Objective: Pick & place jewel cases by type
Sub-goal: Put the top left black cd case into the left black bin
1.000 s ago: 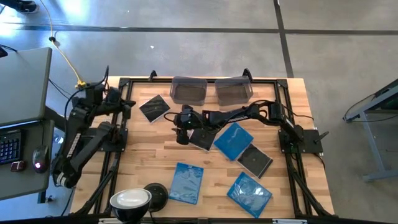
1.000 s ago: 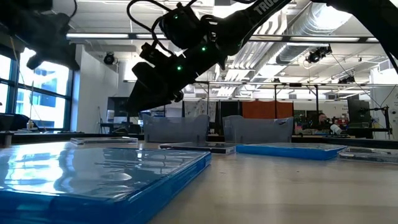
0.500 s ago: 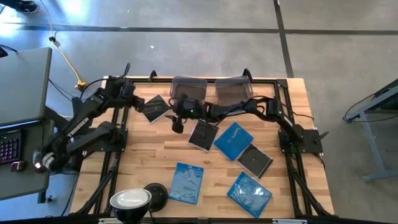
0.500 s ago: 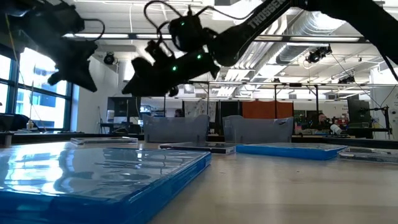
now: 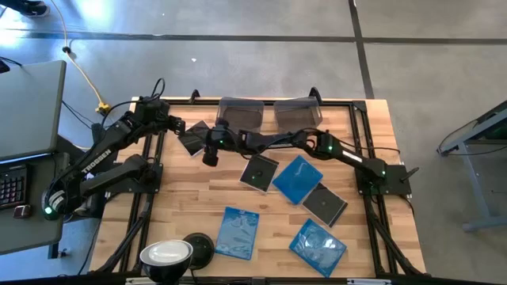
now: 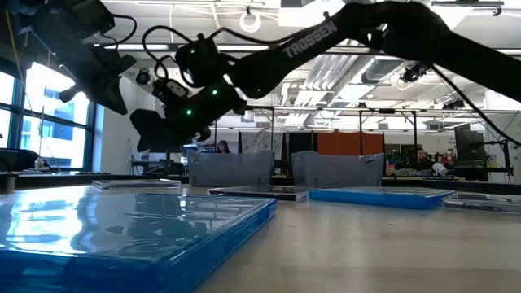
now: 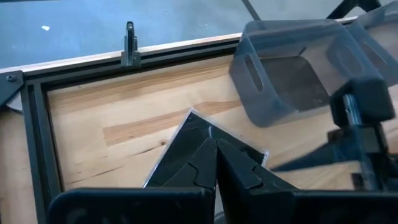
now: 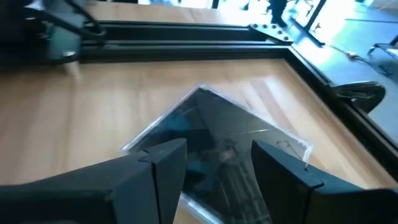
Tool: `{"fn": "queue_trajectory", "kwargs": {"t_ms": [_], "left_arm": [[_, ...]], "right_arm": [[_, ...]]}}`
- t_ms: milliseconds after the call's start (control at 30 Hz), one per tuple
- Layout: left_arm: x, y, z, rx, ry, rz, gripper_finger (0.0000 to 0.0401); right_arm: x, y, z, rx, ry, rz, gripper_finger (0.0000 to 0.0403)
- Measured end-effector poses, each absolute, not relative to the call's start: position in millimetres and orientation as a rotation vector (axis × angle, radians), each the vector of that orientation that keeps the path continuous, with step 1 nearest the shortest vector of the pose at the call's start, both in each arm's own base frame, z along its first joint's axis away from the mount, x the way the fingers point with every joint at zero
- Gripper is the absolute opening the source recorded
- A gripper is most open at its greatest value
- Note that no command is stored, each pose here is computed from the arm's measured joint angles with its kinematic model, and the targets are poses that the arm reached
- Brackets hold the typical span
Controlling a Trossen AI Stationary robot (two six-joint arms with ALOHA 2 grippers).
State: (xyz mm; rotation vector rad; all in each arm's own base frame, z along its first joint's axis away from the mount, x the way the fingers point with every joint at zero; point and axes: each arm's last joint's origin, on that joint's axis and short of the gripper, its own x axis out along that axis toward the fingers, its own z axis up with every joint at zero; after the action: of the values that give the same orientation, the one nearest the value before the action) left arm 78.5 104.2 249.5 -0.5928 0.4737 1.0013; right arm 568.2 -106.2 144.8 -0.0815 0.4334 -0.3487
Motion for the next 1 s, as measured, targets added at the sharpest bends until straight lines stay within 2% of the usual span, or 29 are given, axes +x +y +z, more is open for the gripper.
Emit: {"fn": "queue_trajectory", "kwargs": {"t_ms": [233,467,1000], "left_arm": [[79,104,249,-0.58,0.484,0.969,0.0014],[79,104,249,-0.575,0.487,0.964,0.0014],[81,106,253,-0.559,0.444,0.953,0.0014]], "right_arm": [[570,-124,136,-0.036,0.373,-0.366,0.0177],[569,-119,131,-0.03,0.396,-0.239,0.0177],[569,-126,134,-0.031,0.363,-0.254,0.0177]]}}
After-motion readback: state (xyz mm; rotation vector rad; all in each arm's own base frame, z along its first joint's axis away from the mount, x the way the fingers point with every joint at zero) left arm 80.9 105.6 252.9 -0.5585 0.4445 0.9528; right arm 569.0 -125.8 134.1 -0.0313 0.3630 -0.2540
